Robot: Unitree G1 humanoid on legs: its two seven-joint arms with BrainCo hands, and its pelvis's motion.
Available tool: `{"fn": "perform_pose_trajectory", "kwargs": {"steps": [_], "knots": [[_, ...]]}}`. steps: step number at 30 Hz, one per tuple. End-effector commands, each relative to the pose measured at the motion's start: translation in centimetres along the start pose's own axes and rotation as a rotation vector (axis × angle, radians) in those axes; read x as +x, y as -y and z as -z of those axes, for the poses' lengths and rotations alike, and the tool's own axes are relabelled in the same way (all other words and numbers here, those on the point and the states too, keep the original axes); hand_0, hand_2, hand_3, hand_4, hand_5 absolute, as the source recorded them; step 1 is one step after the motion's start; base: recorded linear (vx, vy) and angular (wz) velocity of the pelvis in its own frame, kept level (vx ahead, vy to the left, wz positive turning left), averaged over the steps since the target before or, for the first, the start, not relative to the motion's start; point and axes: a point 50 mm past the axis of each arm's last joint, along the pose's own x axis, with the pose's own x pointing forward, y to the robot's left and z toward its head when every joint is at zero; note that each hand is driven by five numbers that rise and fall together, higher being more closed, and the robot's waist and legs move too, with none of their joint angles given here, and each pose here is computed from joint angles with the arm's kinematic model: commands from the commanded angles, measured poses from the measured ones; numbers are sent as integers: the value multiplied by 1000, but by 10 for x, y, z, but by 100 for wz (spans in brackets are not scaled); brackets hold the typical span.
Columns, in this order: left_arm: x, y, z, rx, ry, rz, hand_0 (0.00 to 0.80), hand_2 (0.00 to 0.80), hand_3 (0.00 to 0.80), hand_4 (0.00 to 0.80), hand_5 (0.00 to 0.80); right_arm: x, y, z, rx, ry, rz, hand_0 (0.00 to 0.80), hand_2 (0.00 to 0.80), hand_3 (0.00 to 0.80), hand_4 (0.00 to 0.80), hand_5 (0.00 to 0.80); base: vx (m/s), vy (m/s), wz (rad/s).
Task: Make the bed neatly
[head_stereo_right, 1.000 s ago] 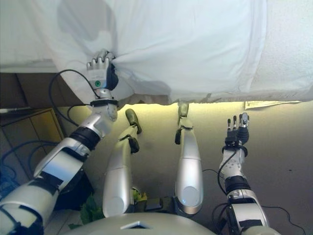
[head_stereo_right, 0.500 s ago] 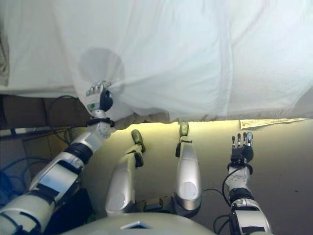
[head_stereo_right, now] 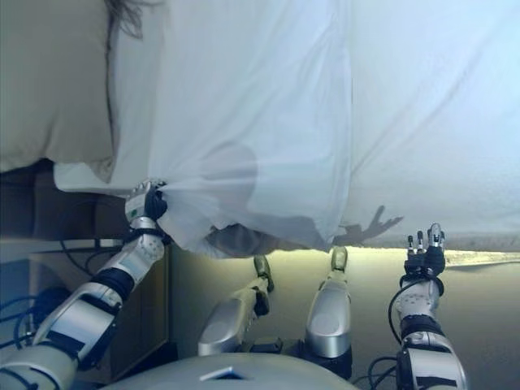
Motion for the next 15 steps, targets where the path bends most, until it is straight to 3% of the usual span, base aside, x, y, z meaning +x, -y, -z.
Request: {"fn": "perform_pose_trajectory", "kwargs": {"steps": [1,11,12,13,14,15], "knots": [[-16,-27,78,125,-278,-62,800,800,800,800,800,-2,17,-12,-32,62,61,0,0,0,0,0,31,42,8],[-30,3,63,124,-212,48,800,800,800,800,800,-9,26,4,-43,52,118,0,0,0,0,0,61,10,13],[-30,4,63,122,-212,52,678,678,678,678,678,-9,25,5,-43,52,120,0,0,0,0,0,33,-23,11],[-31,4,63,116,-214,50,449,449,449,449,449,-9,25,6,-41,52,123,0,0,0,0,0,33,-35,8],[-31,4,64,105,-220,42,0,0,0,0,0,-9,25,7,-39,51,127,0,0,0,0,0,34,-43,8],[-32,3,64,94,-223,35,0,0,0,0,0,-9,25,7,-37,49,130,0,0,0,0,0,45,-57,8]]}}
